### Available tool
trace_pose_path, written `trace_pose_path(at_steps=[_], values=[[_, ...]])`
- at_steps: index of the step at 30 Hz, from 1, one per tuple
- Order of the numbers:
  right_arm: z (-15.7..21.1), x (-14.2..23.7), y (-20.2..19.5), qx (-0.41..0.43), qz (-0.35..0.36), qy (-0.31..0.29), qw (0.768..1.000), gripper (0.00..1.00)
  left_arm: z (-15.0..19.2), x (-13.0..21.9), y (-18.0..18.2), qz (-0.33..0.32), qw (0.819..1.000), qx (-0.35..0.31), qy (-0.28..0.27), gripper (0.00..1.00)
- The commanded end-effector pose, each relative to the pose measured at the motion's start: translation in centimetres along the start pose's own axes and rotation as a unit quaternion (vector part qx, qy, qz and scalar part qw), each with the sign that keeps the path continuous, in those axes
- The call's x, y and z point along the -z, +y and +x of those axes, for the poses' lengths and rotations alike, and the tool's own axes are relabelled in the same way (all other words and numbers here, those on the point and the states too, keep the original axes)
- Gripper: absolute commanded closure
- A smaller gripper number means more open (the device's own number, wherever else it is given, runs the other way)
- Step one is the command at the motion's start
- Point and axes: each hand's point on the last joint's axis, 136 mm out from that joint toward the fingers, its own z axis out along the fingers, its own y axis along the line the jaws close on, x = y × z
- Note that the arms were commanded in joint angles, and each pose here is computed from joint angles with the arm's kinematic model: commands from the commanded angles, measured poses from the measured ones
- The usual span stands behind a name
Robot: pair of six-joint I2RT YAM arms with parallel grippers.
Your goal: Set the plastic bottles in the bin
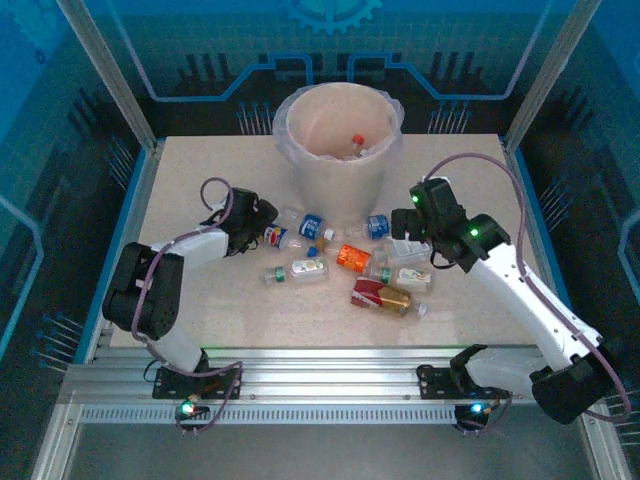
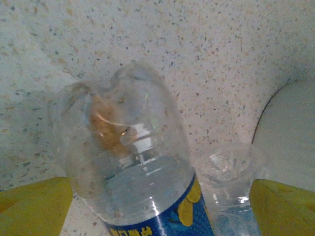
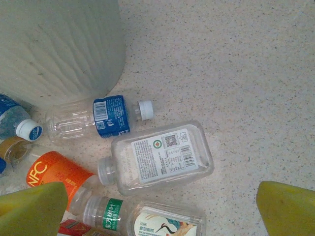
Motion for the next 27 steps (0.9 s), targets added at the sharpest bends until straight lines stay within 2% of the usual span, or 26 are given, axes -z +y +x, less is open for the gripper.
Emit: trace_pose_path(at_steps=[1, 13, 27], values=[[0.0, 0.4, -1.1, -0.021, 0.012, -0.009, 1.0, 0.0, -0.1, -0.6, -1.1, 0.017, 1.0, 0.023, 0.011, 0.08], [0.3, 0.1, -1.3, -0.021, 0.017, -0.004, 1.0, 0.01, 0.6, -2.4, -0.3, 0.003, 0.998, 0.053, 0.02, 0.12], [0.6, 0.2, -1.7, -0.022, 0.023, -0.005, 0.999, 0.0, 1.0, -3.4, -0.8, 0.018, 0.996, 0.078, 0.032, 0.22]])
